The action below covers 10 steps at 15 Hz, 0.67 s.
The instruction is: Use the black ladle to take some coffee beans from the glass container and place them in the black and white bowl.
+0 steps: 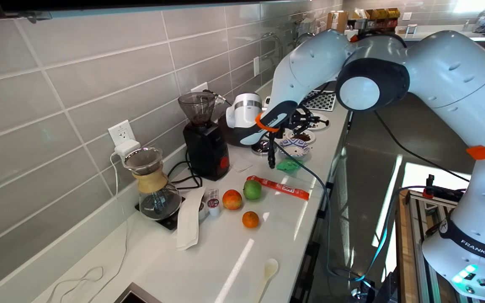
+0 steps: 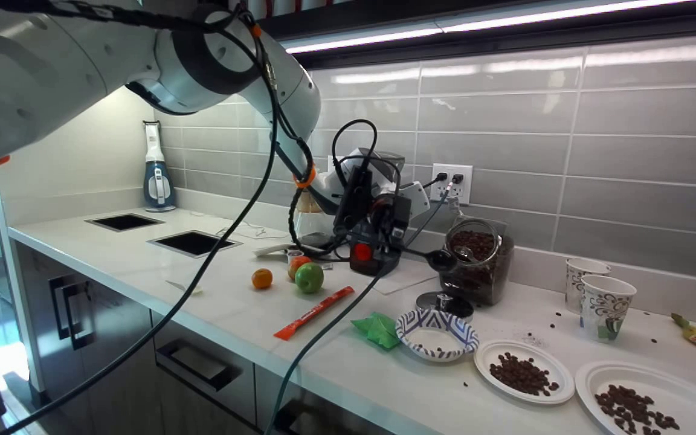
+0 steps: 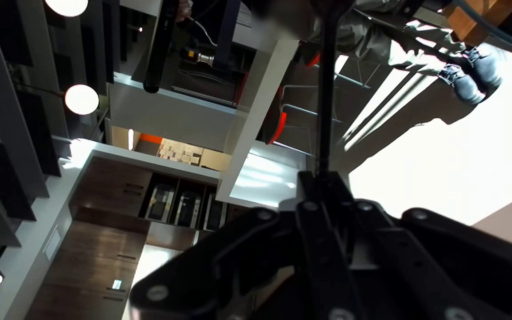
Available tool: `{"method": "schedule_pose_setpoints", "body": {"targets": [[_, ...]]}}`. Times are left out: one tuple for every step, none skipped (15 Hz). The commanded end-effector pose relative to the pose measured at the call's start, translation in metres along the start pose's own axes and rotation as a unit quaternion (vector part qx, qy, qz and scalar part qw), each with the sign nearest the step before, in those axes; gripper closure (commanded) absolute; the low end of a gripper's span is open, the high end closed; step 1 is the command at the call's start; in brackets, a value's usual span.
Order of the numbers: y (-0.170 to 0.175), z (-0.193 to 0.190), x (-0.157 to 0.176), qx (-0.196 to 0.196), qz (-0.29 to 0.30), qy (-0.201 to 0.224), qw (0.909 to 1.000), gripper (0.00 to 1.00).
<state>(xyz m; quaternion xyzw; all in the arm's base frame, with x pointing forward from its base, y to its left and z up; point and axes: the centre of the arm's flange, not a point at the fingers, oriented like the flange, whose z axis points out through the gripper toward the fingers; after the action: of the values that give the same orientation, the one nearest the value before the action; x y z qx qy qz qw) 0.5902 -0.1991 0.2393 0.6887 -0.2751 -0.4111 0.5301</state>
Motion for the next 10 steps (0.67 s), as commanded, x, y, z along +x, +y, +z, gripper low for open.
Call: {"method": "schedule_pose_setpoints", "body": {"targets": [[-0.004, -0.005, 0.003, -0.029, -0.005, 0.0, 0.9996, 0.98], [-0.004, -0.005, 0.004, -0.034, -0.005, 0.0, 0.9994, 0.98], [-0.005, -0.006, 0.004, -0.038, -0.005, 0.002, 0.9993, 0.98], [-0.006, -0.008, 0.004, -0.044, -0.006, 0.005, 0.999, 0.98], [-0.007, -0.009, 0.003, -0.05, -0.007, 0.007, 0.9987, 0.98], [-0.008, -0.01, 0.003, -0.055, -0.007, 0.01, 0.9984, 0.98], [-0.009, -0.011, 0.003, -0.06, -0.008, 0.012, 0.9981, 0.98], [-0.01, -0.013, 0.003, -0.065, -0.009, 0.015, 0.9977, 0.98], [-0.011, -0.014, 0.002, -0.071, -0.01, 0.017, 0.9973, 0.98], [-0.012, -0.016, 0.002, -0.077, -0.011, 0.02, 0.9968, 0.98]]}}
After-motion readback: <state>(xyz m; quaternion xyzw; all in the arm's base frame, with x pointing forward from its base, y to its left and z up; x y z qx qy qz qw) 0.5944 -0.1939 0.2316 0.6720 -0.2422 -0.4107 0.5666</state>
